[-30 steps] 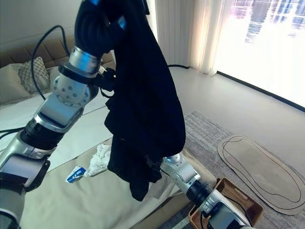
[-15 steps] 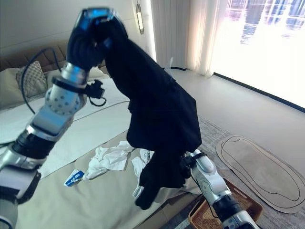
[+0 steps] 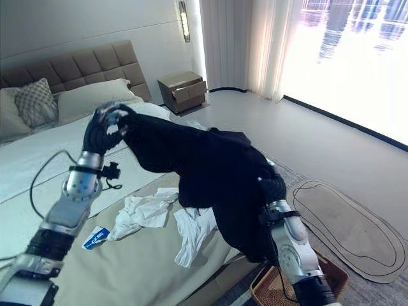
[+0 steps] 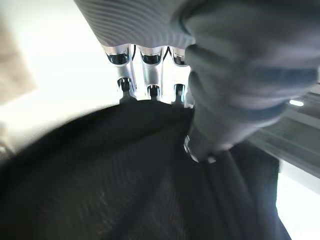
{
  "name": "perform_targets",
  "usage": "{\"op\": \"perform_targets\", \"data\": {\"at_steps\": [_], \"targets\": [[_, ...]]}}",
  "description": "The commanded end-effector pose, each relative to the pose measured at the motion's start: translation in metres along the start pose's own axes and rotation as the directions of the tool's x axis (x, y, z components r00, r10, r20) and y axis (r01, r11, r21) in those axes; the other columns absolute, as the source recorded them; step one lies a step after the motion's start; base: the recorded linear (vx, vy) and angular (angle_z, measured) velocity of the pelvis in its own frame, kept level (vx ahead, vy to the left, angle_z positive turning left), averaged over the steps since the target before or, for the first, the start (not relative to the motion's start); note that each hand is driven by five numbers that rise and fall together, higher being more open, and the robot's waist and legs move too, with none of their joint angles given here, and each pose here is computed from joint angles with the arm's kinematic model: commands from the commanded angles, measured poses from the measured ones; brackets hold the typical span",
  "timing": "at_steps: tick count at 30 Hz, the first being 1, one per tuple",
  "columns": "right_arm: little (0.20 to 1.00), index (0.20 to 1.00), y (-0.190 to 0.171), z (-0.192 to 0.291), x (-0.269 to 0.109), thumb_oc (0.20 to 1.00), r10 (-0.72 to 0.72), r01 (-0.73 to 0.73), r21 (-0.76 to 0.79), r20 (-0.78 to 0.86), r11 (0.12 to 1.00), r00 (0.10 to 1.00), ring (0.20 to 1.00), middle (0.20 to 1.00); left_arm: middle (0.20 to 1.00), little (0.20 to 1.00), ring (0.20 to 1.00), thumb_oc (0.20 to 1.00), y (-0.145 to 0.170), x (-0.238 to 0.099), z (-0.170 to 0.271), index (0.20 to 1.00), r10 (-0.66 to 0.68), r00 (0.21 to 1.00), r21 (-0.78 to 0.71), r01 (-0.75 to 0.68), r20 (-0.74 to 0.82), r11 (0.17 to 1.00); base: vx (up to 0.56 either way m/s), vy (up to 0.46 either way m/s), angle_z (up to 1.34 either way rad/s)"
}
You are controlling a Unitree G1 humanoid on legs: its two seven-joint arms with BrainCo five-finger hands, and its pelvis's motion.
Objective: Pick up clothes into the bucket
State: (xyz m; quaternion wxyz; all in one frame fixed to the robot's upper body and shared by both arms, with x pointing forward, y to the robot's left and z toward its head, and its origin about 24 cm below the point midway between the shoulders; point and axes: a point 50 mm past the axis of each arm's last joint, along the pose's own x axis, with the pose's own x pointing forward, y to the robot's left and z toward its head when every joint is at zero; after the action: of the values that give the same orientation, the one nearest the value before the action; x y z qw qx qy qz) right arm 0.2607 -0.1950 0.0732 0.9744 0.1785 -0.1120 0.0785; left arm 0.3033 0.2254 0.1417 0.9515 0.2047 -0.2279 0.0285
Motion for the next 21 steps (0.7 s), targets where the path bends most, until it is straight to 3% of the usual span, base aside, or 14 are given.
{"op": "perform_targets", "data": {"at_steps": [1, 4, 11, 15, 21], "targets": [[0.200, 0.200, -0.001, 0.060, 0.005, 0.200, -0.042, 0.029, 0.044, 0.345, 0.999, 0.938, 0.200, 0.200, 1.000, 1.000, 1.000, 1.000, 0.037, 0.001, -0.008, 1.000, 0.122, 0.992, 0.042, -0.121, -0.024, 0.992, 0.01, -0.008, -0.03], [0.200, 0.200, -0.010, 0.074, 0.001, 0.200, -0.089, 0.080, 0.039, 0.408, 0.996, 0.909, 0.200, 0.200, 1.000, 1.000, 1.000, 1.000, 0.030, -0.034, -0.037, 1.000, 0.129, 0.978, -0.031, -0.136, -0.163, 0.990, 0.01, -0.007, -0.04], [0.200, 0.200, -0.031, 0.101, -0.009, 0.200, -0.167, 0.183, 0.019, 0.515, 0.983, 0.841, 0.200, 0.200, 1.000, 1.000, 1.000, 1.000, -0.006, -0.111, -0.079, 1.000, -0.071, 0.906, -0.256, -0.042, -0.416, 0.966, 0.00, 0.000, -0.07], [0.200, 0.200, -0.046, 0.120, -0.017, 0.200, -0.213, 0.266, -0.006, 0.583, 0.964, 0.784, 0.200, 0.200, 1.000, 1.000, 1.000, 1.000, -0.014, -0.136, -0.088, 1.000, -0.140, 0.870, -0.331, -0.028, -0.472, 0.943, 0.00, 0.000, 0.00], [0.200, 0.200, -0.070, 0.137, -0.041, 0.200, -0.289, 0.413, -0.048, 0.639, 0.910, 0.713, 0.200, 0.200, 1.000, 1.000, 1.000, 1.000, -0.005, -0.154, -0.091, 1.000, -0.096, 0.857, -0.375, -0.119, -0.507, 0.919, 0.00, 0.000, 0.00]]}}
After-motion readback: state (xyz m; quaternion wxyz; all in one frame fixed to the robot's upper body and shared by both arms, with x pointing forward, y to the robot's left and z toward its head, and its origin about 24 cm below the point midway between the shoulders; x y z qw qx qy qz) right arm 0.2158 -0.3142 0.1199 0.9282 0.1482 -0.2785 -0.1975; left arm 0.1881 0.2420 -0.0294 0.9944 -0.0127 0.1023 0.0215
